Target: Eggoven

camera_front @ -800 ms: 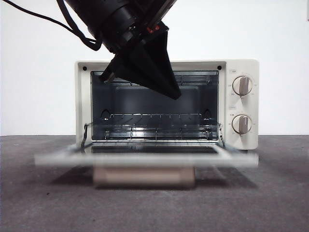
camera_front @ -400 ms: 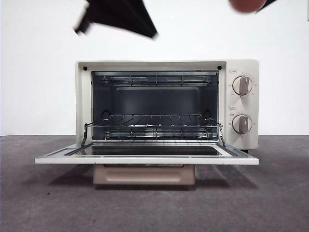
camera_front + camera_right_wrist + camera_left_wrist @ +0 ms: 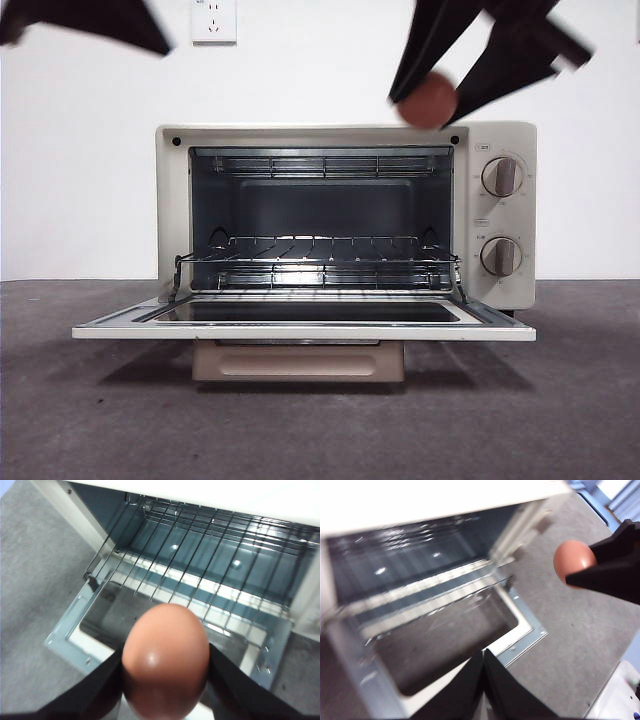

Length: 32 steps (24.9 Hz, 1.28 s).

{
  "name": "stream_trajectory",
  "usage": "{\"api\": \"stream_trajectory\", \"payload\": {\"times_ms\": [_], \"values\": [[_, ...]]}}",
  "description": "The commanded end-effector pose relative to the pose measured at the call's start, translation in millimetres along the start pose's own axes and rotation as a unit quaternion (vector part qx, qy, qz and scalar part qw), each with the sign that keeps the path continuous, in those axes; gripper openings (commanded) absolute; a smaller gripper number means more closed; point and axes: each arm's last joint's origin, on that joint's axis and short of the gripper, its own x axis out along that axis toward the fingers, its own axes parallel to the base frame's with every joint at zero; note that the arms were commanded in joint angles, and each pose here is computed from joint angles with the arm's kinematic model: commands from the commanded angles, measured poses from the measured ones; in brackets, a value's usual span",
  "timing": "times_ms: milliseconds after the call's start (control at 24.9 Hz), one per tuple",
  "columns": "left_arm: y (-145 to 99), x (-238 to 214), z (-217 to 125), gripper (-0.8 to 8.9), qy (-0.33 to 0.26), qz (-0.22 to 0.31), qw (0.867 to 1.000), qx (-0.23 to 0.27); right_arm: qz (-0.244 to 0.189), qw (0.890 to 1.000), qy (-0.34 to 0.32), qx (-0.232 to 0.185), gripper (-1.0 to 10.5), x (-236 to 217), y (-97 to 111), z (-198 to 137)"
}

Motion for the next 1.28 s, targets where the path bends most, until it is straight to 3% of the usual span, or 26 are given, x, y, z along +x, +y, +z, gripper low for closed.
{"api": "stream_trajectory", "payload": {"times_ms": [40,361,762,1043,1203,1283], "values": [[13,-5,-13,0.06,0.0,0.002,1.0,-0.02,0.004,1.0,-0.009,-0.007,0.0,20,-1,6],[37,-15,-50,0.06,-0.001,0.017,0.997,-0.07,0.005,1.0,-0.01,0.003,0.0,75,-16,6],[37,-15,-51,0.06,0.003,0.014,0.998,-0.067,-0.017,0.999,-0.023,0.017,0.0,119,-36,1],[37,-14,-50,0.06,-0.002,0.014,0.998,-0.063,-0.019,1.0,-0.008,0.021,0.0,129,-38,-5],[37,-14,-49,0.06,-0.007,0.014,0.998,-0.059,-0.02,1.0,-0.005,0.022,2.2,129,-38,-6],[37,-14,-49,0.06,-0.008,0.014,0.998,-0.059,-0.02,1.0,-0.005,0.023,2.5,129,-38,-5]]}}
